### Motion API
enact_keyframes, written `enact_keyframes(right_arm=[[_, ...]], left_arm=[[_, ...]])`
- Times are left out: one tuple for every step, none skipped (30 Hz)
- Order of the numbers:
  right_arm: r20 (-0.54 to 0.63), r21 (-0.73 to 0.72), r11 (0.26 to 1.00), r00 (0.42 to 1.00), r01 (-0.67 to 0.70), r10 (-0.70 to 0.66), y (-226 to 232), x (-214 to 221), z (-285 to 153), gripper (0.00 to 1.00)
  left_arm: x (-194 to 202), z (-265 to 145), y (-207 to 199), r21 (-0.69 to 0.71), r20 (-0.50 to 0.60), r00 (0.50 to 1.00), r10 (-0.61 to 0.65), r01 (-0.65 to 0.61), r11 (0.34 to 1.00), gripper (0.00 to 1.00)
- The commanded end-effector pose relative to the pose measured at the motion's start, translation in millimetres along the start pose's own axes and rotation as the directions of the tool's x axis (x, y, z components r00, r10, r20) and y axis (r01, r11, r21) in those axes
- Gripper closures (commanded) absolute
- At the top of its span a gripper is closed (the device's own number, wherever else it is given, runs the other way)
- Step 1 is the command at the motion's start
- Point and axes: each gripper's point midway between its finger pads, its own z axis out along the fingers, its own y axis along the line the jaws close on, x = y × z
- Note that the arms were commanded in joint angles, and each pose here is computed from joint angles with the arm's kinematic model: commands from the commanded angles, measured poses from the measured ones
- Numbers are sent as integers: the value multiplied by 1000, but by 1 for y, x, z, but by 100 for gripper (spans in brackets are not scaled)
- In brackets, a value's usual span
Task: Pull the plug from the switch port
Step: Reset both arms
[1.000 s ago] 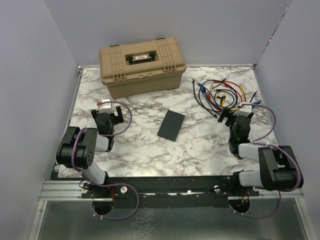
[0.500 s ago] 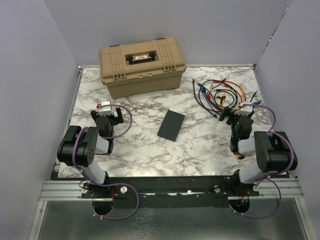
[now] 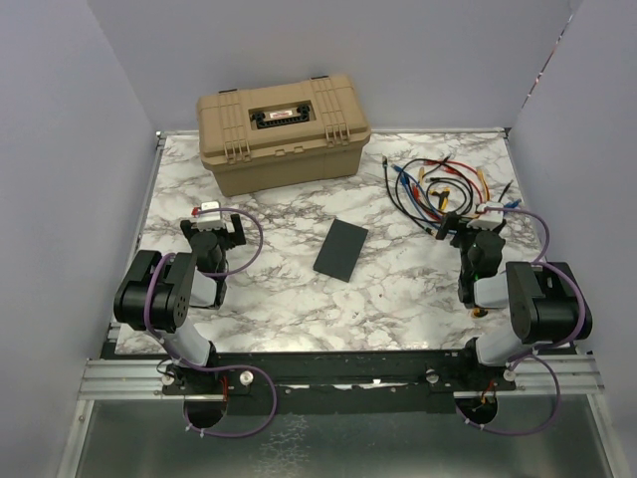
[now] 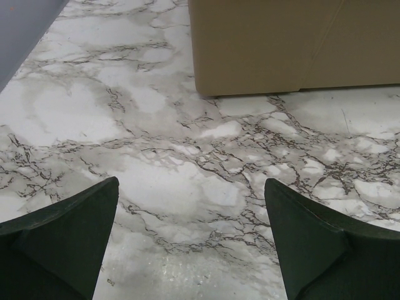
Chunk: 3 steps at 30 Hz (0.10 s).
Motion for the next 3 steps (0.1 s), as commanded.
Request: enact_keyframes(right_arm=[[30, -9, 1000, 1000, 9, -9, 0, -6, 0, 0], [30, -9, 1000, 1000, 9, -9, 0, -6, 0, 0], [30, -9, 1000, 1000, 9, -9, 0, -6, 0, 0]], left_arm=[[-3, 1, -4, 21, 16, 1000, 5, -5, 1000, 1], [-3, 0, -4, 22, 18, 1000, 4, -5, 1000, 1], [-3, 0, -4, 22, 16, 1000, 4, -4, 1000, 1]])
